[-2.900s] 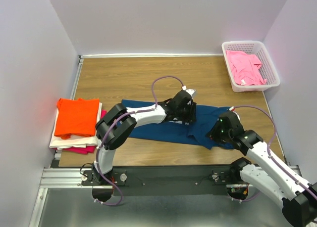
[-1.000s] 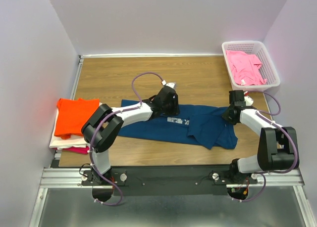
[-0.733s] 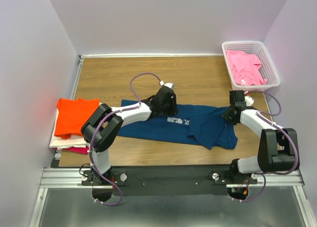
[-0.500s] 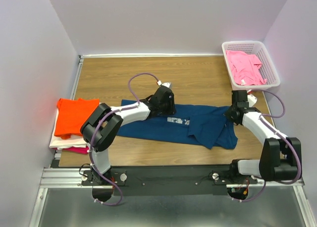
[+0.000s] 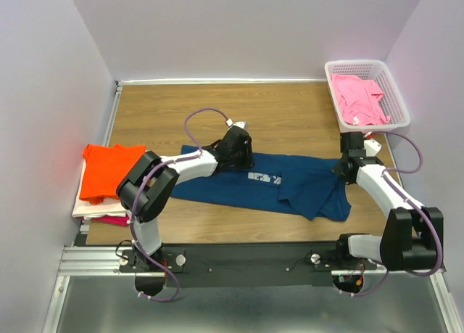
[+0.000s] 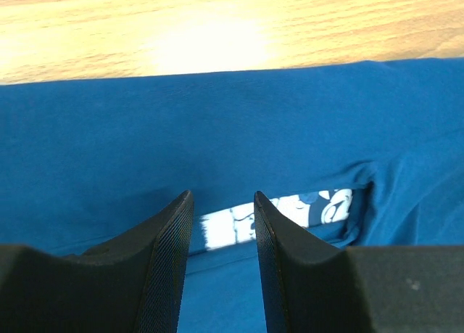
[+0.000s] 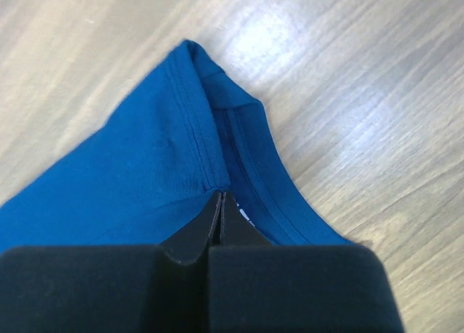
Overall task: Fold and stack the t-shirts
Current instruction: Fold the tshirt
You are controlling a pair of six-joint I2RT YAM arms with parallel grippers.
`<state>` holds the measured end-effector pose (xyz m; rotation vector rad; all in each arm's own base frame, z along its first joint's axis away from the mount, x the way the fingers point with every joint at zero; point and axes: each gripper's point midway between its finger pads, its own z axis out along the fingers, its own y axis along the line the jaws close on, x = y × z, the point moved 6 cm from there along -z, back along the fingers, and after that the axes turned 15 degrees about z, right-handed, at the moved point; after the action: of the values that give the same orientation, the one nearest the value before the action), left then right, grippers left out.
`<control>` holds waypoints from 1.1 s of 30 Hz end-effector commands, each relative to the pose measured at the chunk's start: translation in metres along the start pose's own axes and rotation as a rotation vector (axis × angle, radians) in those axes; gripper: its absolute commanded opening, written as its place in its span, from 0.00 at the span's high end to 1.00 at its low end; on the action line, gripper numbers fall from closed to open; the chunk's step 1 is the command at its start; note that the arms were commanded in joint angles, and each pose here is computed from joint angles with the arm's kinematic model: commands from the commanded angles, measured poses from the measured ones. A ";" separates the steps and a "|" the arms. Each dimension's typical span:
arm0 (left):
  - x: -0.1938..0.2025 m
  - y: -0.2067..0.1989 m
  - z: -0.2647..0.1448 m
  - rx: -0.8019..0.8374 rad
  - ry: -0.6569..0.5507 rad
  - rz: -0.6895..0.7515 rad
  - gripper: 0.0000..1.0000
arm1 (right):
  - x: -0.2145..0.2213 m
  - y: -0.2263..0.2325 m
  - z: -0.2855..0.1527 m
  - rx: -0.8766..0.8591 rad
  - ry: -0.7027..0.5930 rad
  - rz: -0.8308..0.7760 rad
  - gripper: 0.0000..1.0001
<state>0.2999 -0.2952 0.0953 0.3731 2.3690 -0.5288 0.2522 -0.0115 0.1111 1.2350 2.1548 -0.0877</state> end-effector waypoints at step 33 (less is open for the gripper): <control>0.087 0.013 -0.040 -0.203 0.108 0.040 0.62 | 0.102 0.085 0.001 -0.150 0.208 -0.224 0.43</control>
<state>0.2145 -0.2583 0.0724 0.3869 2.4677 -0.3422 0.2613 0.0985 0.0730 0.9646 2.4509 0.0484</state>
